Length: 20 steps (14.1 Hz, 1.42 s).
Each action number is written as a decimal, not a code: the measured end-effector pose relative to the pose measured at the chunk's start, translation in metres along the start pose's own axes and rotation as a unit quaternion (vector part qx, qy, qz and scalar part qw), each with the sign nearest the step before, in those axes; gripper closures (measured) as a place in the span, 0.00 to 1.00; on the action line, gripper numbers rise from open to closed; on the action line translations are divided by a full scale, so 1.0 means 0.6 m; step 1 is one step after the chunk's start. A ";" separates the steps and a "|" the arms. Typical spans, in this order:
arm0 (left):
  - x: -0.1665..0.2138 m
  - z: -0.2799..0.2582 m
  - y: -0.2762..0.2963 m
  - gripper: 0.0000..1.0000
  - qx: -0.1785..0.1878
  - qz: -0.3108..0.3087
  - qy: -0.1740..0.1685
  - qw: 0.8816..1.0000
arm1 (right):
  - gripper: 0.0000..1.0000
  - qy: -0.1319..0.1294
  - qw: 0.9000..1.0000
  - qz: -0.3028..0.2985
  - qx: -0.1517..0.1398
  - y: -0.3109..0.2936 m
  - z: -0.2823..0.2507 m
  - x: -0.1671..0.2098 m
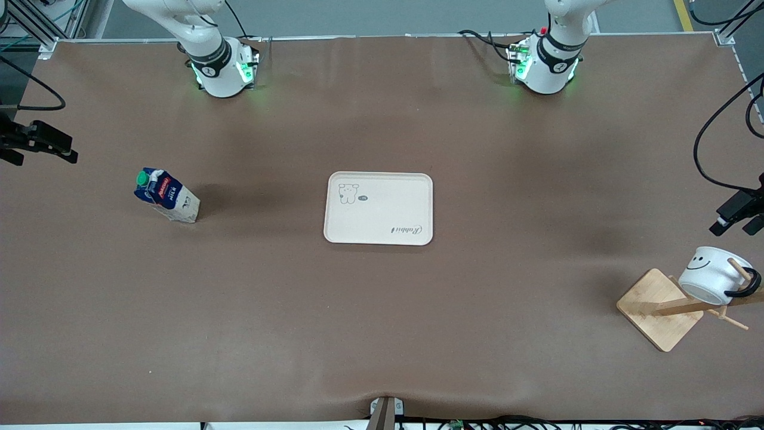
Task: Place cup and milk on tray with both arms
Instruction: 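Lower the left gripper onto the mug rim and close it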
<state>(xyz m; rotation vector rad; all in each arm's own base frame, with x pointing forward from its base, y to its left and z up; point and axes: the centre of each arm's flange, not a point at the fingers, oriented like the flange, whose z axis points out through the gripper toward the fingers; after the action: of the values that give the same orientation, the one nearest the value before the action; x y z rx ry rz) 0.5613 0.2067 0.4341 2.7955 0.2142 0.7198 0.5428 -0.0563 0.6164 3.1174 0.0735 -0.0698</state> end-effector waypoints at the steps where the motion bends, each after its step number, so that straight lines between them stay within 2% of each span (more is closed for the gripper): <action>1: 0.002 0.010 -0.001 0.00 -0.003 0.001 0.003 1.000 | 0.00 0.000 1.000 0.000 0.000 0.000 0.000 0.000; 3: 0.014 0.019 0.005 0.04 -0.007 0.004 0.007 1.000 | 0.00 0.000 1.000 0.000 0.000 0.000 0.000 0.000; 4: 0.020 0.018 0.008 0.12 -0.007 0.006 0.010 1.000 | 0.00 0.000 1.000 0.000 0.000 0.000 0.000 0.000; 5: 0.025 0.017 0.010 0.12 -0.008 0.008 0.012 1.000 | 0.00 0.000 1.000 0.000 0.000 0.000 0.000 0.000; 7: 0.031 0.016 0.016 0.24 -0.010 0.011 0.015 1.000 | 0.00 0.000 1.000 0.000 0.000 0.000 0.000 0.000; 12: 0.039 0.034 0.030 0.26 -0.014 0.012 0.023 1.000 | 0.00 0.000 1.000 0.000 0.000 0.000 0.000 0.000; 14: 0.040 0.042 0.029 0.33 -0.010 0.012 0.025 1.000 | 0.00 0.000 1.000 0.000 0.000 0.000 0.000 0.000; 15: 0.041 0.047 0.032 0.40 -0.009 0.013 0.028 0.999 | 0.00 0.000 1.000 0.000 0.000 0.000 0.000 0.000; 16: 0.041 0.053 0.036 0.40 -0.009 0.014 0.028 0.999 | 0.00 0.000 1.000 0.000 0.000 0.000 0.000 0.000; 20: 0.047 0.061 0.062 0.80 -0.017 0.022 0.031 0.999 | 0.00 0.000 1.000 0.000 0.000 0.000 0.000 0.000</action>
<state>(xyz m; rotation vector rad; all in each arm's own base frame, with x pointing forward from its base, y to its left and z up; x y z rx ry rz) 0.6067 0.1693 0.4260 2.7560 0.1501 0.8146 0.5428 -0.0565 0.6166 3.1174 0.0730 -0.0694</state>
